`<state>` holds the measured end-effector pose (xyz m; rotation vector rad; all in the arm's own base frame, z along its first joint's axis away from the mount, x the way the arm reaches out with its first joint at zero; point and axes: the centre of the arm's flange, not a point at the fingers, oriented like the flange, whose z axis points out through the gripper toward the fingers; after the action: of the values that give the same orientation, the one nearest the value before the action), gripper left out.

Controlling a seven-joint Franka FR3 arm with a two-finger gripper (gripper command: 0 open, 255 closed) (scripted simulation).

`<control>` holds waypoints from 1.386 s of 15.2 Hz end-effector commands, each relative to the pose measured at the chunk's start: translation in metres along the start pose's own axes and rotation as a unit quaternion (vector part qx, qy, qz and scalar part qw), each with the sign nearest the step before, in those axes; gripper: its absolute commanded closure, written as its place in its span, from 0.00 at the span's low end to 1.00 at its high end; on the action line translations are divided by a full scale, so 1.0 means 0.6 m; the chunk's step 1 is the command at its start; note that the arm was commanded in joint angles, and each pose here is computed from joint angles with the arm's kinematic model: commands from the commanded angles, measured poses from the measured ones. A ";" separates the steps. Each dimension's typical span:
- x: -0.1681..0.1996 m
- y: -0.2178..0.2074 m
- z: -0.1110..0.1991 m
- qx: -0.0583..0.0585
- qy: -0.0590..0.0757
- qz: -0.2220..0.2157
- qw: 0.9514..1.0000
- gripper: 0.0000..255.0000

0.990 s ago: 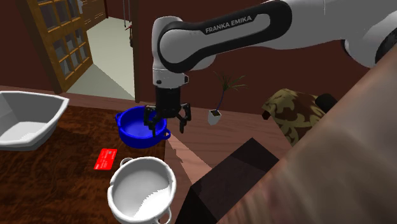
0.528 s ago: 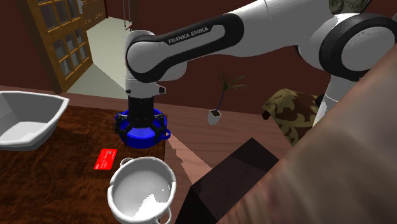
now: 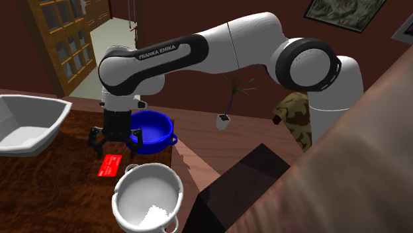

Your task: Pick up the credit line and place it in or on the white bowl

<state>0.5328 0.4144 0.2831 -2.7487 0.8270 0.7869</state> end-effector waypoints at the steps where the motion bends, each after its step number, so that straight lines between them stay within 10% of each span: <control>1: 0.012 -0.036 0.018 0.008 -0.010 0.013 1.000 0.00; 17: 0.013 -0.042 0.087 0.009 -0.012 0.014 1.000 0.00; 18: 0.013 -0.042 0.087 0.009 -0.012 0.014 1.000 1.00; 21: 0.013 -0.042 0.085 0.009 -0.011 0.014 1.000 1.00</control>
<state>0.5309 0.4461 0.2413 -2.7122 0.8633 0.8087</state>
